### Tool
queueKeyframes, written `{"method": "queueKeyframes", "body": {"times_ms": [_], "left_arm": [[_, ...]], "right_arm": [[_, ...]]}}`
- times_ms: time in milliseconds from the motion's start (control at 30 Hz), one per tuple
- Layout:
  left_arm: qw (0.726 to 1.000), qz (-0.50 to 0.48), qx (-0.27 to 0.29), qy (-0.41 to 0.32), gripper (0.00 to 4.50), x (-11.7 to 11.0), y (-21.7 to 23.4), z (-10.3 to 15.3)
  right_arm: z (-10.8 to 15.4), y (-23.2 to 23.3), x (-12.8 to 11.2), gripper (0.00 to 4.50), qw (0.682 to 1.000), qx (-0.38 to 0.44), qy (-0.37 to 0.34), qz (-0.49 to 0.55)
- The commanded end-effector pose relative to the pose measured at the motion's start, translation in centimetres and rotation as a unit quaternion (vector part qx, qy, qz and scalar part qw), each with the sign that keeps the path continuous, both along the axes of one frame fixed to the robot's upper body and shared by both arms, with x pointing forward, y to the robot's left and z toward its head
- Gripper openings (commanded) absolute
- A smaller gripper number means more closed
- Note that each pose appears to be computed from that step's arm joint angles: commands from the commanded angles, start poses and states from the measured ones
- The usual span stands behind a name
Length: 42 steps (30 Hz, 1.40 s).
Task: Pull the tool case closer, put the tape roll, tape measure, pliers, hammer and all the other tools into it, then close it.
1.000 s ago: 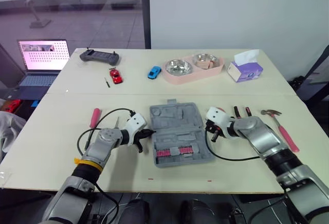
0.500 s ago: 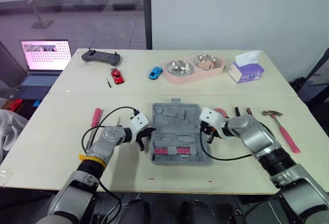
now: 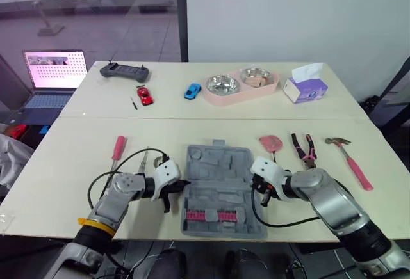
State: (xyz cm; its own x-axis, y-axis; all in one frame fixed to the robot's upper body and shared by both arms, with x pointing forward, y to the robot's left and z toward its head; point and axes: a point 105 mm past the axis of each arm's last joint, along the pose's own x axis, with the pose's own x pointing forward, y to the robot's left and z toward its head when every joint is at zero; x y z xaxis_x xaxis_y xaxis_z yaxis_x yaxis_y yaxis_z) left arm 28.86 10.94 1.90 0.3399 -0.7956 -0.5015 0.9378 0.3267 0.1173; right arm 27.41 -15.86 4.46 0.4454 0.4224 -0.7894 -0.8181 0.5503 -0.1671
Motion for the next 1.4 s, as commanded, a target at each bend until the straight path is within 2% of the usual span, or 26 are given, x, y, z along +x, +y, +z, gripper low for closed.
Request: {"method": "queueKeyframes", "body": {"times_ms": [33, 267, 533, 900, 1400], "left_arm": [[0.998, -0.042, -0.005, 0.051, 0.0, -2.9, -1.1, -1.3], [0.996, -0.054, 0.0, 0.069, 0.0, -4.6, -0.9, -1.4], [0.995, -0.06, 0.006, 0.077, 0.0, -5.3, -0.3, -1.1], [0.997, -0.016, 0.012, 0.072, 0.0, -4.2, 0.8, -1.2], [0.998, 0.012, 0.005, 0.064, 0.0, -2.6, 1.6, -0.8]], "right_arm": [[-0.2, 1.3, -2.2, 0.03, 0.999, 0.024, 0.025, 0.021], [-0.3, -0.1, -4.2, 0.03, 0.999, 0.024, 0.044, -0.006], [-0.5, -0.5, -4.7, 0.03, 0.998, 0.024, 0.051, -0.016], [-0.2, -0.2, -2.7, 0.03, 0.999, 0.023, 0.012, -0.026], [0.0, -0.8, -1.8, 0.03, 1.0, 0.015, 0.0, -0.028]]}}
